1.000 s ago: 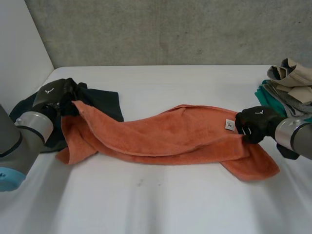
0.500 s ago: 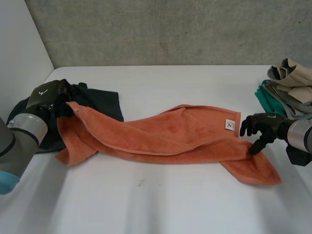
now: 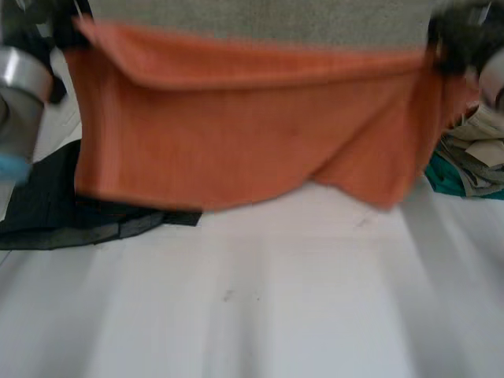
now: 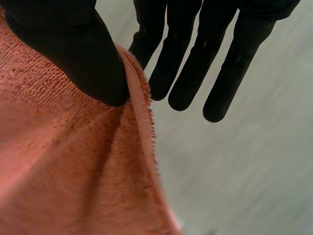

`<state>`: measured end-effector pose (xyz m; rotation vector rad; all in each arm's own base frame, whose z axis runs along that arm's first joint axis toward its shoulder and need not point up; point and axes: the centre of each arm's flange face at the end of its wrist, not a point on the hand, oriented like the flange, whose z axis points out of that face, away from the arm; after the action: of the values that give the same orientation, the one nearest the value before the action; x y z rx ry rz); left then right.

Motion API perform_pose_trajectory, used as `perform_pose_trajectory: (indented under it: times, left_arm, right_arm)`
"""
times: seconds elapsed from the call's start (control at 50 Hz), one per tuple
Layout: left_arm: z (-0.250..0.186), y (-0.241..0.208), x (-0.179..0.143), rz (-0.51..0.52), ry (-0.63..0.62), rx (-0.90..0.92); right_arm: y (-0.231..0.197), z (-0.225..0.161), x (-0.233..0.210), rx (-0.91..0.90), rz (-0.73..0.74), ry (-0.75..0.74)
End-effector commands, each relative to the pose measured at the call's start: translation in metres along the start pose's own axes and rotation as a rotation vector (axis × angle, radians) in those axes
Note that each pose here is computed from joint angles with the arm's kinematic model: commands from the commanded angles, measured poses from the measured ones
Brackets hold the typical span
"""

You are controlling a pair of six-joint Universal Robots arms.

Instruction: Fold the laundry.

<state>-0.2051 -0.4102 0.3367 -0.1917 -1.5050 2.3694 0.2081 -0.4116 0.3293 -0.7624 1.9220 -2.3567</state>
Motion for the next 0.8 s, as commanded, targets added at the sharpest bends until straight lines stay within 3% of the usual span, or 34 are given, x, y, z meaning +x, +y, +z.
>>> perform_pose_trajectory:
  times: [0.02,0.1,0.24,0.32,0.42,0.54,0.62,0.8]
  left_arm:
    - [0.039,-0.064,-0.002,-0.054,0.049,0.353]
    - [0.04,-0.066,-0.004,-0.092,0.062,0.393]
    - [0.021,-0.014,-0.019,-0.115,0.01,0.214]
    - [0.001,0.026,-0.023,-0.135,-0.022,0.09]
    - [-0.045,0.101,-0.025,-0.169,-0.066,-0.151]
    - [-0.096,0.146,-0.021,-0.197,-0.104,-0.341]
    - [-0.124,0.16,-0.019,-0.166,-0.111,-0.433]
    - [-0.146,0.151,-0.003,0.099,0.075,-0.48]
  right_arm:
    - [-0.083,-0.005,0.012,0.517,-0.086,0.2]
    - [-0.069,-0.011,0.006,0.479,-0.077,0.202]
    - [-0.031,-0.015,-0.011,0.293,-0.048,0.123]
    - [0.015,-0.02,-0.029,0.132,-0.054,0.054]
    - [0.065,-0.039,-0.053,-0.043,-0.043,-0.029]
    - [0.113,-0.07,-0.078,-0.203,-0.029,-0.127]
    - [0.126,-0.086,-0.09,-0.247,-0.048,-0.193]
    - [0.129,-0.09,-0.092,-0.256,-0.07,-0.207]
